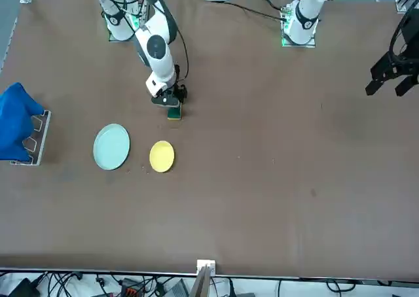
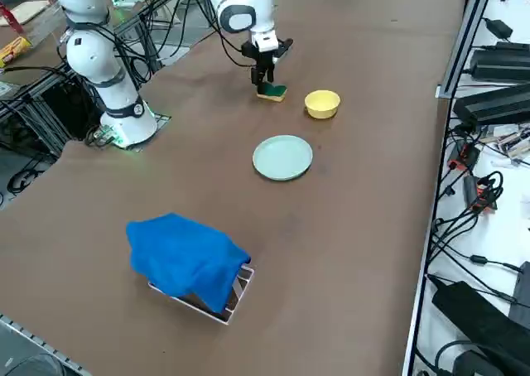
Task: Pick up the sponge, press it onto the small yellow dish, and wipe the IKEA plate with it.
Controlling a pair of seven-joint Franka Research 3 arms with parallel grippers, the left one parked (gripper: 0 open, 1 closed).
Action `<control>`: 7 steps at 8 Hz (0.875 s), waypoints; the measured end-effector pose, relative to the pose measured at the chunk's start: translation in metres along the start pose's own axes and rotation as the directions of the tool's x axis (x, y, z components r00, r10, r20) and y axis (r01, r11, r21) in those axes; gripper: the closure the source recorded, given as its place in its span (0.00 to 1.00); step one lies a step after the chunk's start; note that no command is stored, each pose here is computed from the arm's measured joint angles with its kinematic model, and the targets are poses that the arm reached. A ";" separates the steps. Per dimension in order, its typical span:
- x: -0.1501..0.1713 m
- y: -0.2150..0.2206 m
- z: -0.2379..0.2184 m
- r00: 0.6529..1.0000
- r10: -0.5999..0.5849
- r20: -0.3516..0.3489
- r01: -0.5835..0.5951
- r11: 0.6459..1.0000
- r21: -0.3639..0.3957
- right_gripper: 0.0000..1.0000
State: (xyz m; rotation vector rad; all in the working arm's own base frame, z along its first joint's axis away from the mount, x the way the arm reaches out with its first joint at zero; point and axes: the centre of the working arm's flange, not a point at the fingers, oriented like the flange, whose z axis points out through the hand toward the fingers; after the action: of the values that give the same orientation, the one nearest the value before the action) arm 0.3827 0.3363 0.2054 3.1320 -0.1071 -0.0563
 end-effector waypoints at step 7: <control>0.000 0.001 0.009 1.000 0.002 0.007 -0.002 1.000 -0.007 0.49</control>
State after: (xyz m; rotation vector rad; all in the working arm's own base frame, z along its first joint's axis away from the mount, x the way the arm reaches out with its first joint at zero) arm 0.3826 0.3349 0.1966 3.1253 -0.1103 -0.0671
